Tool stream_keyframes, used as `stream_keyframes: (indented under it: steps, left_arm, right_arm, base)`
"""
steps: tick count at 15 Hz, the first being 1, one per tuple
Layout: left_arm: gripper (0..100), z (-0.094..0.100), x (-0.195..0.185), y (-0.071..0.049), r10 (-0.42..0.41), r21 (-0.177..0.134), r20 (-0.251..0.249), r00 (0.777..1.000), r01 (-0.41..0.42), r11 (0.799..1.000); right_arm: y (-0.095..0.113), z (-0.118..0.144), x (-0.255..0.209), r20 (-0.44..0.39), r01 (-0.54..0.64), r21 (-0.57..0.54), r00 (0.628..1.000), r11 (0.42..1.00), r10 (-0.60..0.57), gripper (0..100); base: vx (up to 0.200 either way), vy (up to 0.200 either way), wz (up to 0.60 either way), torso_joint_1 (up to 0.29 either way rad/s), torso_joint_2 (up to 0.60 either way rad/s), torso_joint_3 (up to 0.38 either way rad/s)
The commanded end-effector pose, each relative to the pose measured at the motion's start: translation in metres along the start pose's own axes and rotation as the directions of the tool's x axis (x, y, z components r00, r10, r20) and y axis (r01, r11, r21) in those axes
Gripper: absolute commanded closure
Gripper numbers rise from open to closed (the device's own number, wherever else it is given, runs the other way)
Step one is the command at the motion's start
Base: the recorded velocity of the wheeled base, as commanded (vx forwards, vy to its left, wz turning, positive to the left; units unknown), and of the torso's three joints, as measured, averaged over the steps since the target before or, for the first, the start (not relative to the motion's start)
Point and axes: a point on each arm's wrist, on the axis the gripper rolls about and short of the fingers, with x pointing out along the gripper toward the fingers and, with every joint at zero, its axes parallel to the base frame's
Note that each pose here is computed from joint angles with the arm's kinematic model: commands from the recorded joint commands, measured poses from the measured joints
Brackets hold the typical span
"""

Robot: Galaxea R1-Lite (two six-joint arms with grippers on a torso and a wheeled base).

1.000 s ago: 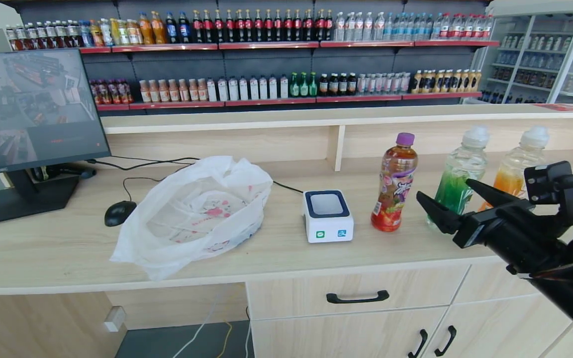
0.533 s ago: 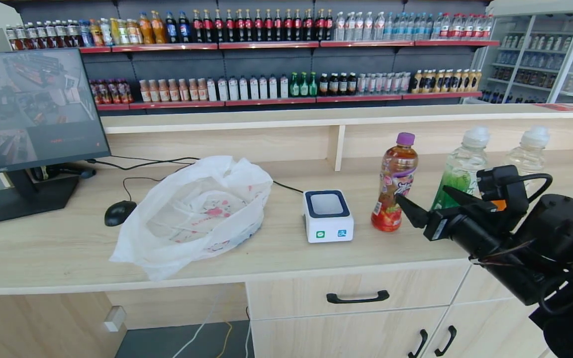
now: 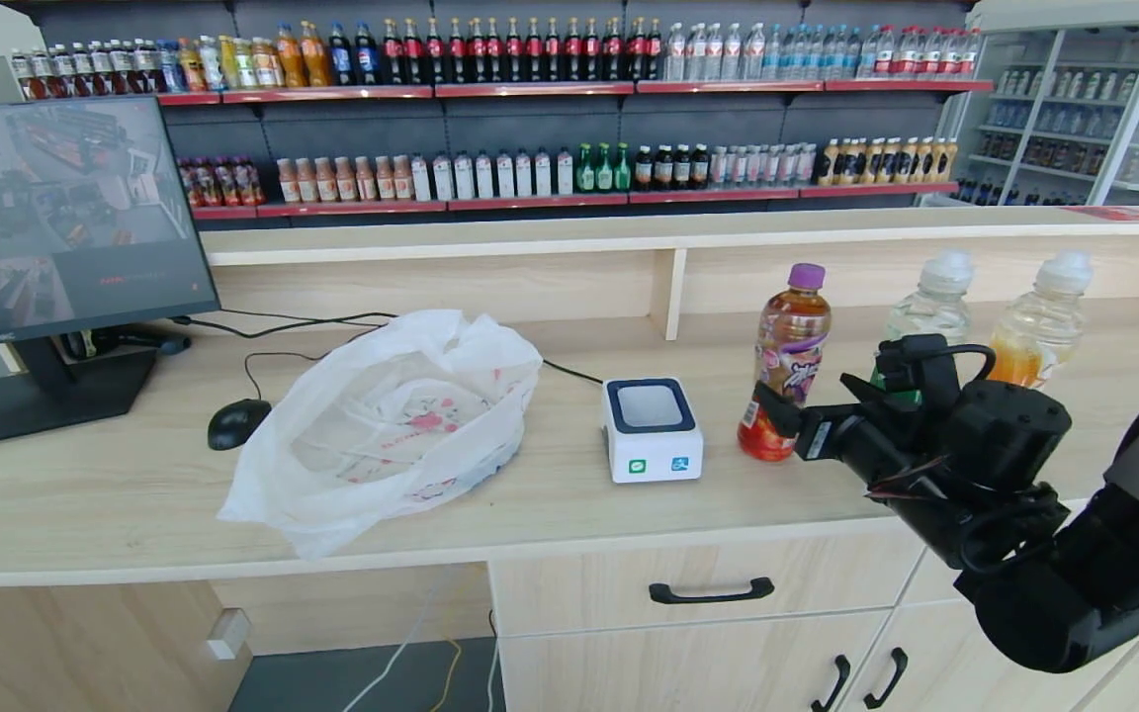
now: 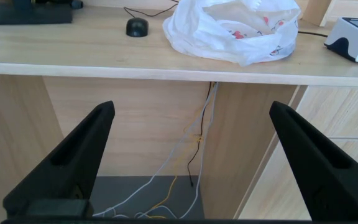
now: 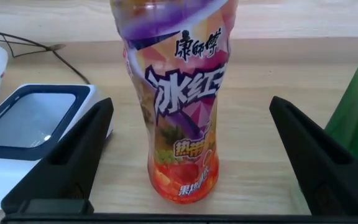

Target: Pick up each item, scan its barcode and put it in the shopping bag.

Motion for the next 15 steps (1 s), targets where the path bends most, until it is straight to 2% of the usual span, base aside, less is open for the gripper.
stream_keyframes:
  steps: [1,8,15]
  left_arm:
    - [0,0.0,0.0,0.0,0.0,0.0,0.0,1.0,0.0,1.0]
    - [0,0.0,0.0,0.0,0.002,0.0,0.0,1.0,-0.002,1.0]
    - [0,0.0,0.0,0.0,0.0,0.0,0.0,1.0,0.0,1.0]
  right_arm:
    - [-0.002,-0.007,0.01,-0.005,0.011,-0.002,1.0,1.0,-0.011,0]
    - [0.001,-0.011,0.044,0.055,0.011,0.001,0.998,1.0,-0.011,0]
    - [0.0,-0.014,0.057,0.076,0.02,0.006,0.997,1.0,-0.02,0]
  base:
    - [0.0,0.0,0.0,0.0,0.0,0.0]
    - [0.0,0.0,0.0,0.0,0.0,0.0]
    - [0.0,0.0,0.0,0.0,0.0,0.0]
